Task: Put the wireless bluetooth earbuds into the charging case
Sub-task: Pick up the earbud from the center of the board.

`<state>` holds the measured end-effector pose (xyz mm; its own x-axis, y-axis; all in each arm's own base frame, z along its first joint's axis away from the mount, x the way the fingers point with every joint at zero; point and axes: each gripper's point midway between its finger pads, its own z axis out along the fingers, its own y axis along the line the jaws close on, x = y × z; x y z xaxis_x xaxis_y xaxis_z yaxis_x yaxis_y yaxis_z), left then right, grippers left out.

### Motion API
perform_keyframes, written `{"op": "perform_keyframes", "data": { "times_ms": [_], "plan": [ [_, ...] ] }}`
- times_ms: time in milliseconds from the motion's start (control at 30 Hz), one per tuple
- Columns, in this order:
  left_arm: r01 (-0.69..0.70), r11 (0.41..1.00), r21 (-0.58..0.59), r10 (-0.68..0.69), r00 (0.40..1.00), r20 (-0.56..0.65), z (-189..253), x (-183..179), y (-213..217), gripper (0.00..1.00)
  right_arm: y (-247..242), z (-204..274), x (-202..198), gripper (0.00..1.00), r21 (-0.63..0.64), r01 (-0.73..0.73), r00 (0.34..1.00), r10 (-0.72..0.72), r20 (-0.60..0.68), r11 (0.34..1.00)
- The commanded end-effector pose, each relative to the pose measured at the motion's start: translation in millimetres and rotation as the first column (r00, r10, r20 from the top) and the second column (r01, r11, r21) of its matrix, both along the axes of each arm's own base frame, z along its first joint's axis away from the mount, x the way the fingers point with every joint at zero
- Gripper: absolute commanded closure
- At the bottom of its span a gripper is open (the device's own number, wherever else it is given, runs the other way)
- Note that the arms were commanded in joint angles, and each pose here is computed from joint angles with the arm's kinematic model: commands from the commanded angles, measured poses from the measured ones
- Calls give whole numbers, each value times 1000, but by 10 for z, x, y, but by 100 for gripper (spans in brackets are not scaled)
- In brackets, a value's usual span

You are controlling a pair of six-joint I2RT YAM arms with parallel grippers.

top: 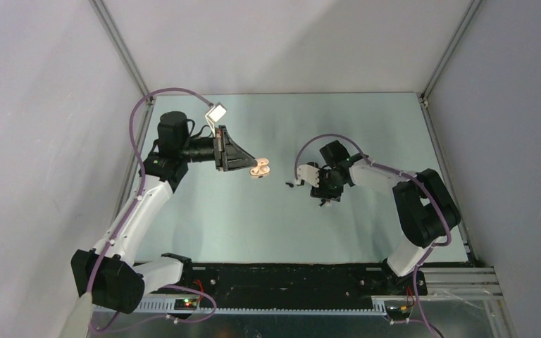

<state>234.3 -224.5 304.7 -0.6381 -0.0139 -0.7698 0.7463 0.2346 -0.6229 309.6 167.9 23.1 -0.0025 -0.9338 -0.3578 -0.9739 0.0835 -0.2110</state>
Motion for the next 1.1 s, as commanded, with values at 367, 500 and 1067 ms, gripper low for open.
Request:
{"op": "perform_keyframes", "data": {
  "times_ms": [367,500,1067],
  "plan": [
    [-2,1000,6,2,999,47,0,67,18,100,-135,12,-519,43,6,6,998,-5,-57,1000],
    [-4,1000,8,4,999,49,-5,81,17,100,-19,22,-734,43,29,-19,997,21,-74,999],
    [0,1000,4,0,999,41,-10,31,22,100,-167,528,-1060,49,145,-206,957,231,-178,968]
  ]
}}
